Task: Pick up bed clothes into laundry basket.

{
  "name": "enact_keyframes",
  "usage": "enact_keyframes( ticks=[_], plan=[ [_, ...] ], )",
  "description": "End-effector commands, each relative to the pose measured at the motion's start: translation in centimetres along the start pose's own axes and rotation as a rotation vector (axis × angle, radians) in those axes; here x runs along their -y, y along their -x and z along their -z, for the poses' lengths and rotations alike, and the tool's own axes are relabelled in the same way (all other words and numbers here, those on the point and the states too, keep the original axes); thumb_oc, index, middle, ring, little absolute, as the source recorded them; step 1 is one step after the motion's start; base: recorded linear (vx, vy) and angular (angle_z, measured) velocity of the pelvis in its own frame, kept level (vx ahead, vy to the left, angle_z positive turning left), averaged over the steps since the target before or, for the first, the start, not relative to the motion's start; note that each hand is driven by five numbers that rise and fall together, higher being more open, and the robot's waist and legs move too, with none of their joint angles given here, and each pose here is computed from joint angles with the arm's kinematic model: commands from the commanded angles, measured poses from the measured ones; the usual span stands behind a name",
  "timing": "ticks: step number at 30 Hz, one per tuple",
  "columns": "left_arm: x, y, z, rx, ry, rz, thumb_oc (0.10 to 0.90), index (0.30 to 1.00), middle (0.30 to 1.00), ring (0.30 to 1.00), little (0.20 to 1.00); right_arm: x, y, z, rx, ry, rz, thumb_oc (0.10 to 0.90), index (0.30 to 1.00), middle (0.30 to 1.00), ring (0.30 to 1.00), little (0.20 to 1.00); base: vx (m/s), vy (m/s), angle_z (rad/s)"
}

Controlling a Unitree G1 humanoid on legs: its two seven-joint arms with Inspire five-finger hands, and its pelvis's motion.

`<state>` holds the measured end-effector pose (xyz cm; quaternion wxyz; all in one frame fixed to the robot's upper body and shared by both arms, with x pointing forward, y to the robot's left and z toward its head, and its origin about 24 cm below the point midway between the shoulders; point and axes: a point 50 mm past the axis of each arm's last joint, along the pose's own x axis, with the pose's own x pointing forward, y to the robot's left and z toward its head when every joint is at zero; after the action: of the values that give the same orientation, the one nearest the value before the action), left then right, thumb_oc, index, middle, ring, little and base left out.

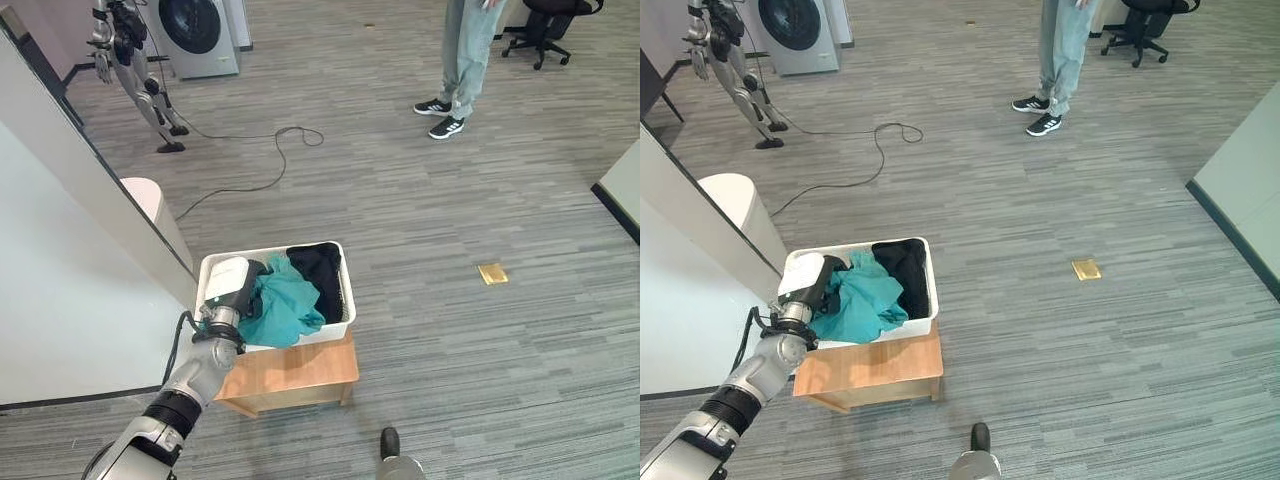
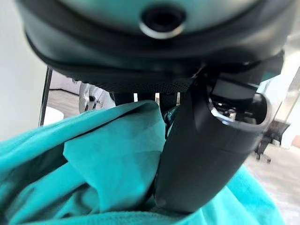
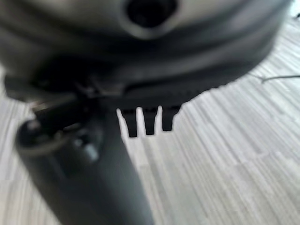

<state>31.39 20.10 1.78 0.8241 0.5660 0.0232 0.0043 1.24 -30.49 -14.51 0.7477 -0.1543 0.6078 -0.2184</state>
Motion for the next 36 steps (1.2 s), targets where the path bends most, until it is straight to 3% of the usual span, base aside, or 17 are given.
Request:
enact_keyframes(
  ticks=[1,5,7,14,17,20,23,27,31,33,34,35,36],
  plan=[
    [-7.0,-4.1,-3.6,0.158,-0.038,-0.259,0.800,0.900,0.900,0.900,0.900,1.2,-0.1,-0.5,0.051,0.042,0.033,0.800,0.900,0.900,0.900,0.900,-0.01,0.022,-0.29],
    [-6.4,-3.7,-2.9,0.156,-0.067,-0.245,0.800,0.900,0.900,0.900,0.900,0.5,0.1,-1.8,0.128,0.059,0.008,0.800,0.900,0.900,0.900,0.900,0.01,0.000,-0.21],
    [-5.6,-3.4,-3.1,0.174,-0.122,-0.238,0.800,0.900,0.900,0.900,0.900,-1.5,0.6,-5.2,0.277,0.088,-0.026,0.800,0.900,0.900,0.900,0.900,0.02,-0.011,-0.13],
    [-6.8,-4.4,-4.1,0.232,-0.255,-0.261,0.800,0.900,0.900,0.900,0.900,-1.3,0.2,-4.7,0.223,0.123,-0.018,0.800,0.900,0.900,0.900,0.900,0.02,0.000,0.07],
    [-9.8,-5.1,-4.3,0.252,-0.315,-0.358,0.800,0.900,0.900,0.900,0.900,-1.4,0.2,-5.1,0.239,0.128,-0.016,0.800,0.900,0.900,0.900,0.900,0.00,0.000,0.00],
    [-14.9,-4.9,-6.0,0.317,-0.296,-0.584,0.800,0.900,0.900,0.900,0.900,-2.0,0.5,-6.0,0.287,0.112,-0.019,0.800,0.900,0.900,0.900,0.900,0.00,0.000,0.00],
    [-17.3,-3.9,-6.7,0.350,-0.242,-0.722,0.800,0.900,0.900,0.900,0.900,-1.5,0.7,-7.2,0.337,0.096,0.019,0.800,0.900,0.900,0.900,0.900,-0.01,0.000,0.02],
    [-18.8,-1.2,-8.3,0.467,0.035,-0.846,0.800,0.900,0.900,0.900,0.900,1.7,1.9,-11.8,0.531,0.073,0.148,0.800,0.900,0.900,0.900,0.900,-0.03,-0.011,0.17],
    [-18.7,2.3,-9.7,0.612,0.456,-0.860,0.800,0.900,0.900,0.900,0.900,6.3,7.5,-22.5,0.971,0.038,0.323,0.800,0.900,0.900,0.900,0.900,0.02,-0.017,0.20],
    [-18.7,3.9,-10.4,0.692,0.569,-0.842,0.800,0.900,0.900,0.900,0.900,8.2,11.4,-26.7,1.180,0.029,0.404,0.800,0.900,0.900,0.900,0.900,0.00,-0.014,0.07],
    [-18.7,3.9,-10.3,0.691,0.570,-0.842,0.800,0.900,0.900,0.900,0.900,8.2,11.4,-26.8,1.182,0.031,0.405,0.800,0.900,0.900,0.900,0.900,-0.02,-0.005,0.05],
    [-18.8,4.7,-10.4,0.722,0.616,-0.832,0.800,0.900,0.900,0.900,0.900,9.0,13.8,-28.8,1.294,0.031,0.447,0.800,0.900,0.900,0.900,0.900,-0.02,0.006,0.09],
    [-19.4,5.8,-9.2,0.709,0.662,-0.878,0.800,0.900,0.900,0.900,0.900,10.0,19.9,-29.9,1.586,-0.062,0.467,0.800,0.900,0.900,0.900,0.900,-0.04,0.016,0.11]
  ],
)
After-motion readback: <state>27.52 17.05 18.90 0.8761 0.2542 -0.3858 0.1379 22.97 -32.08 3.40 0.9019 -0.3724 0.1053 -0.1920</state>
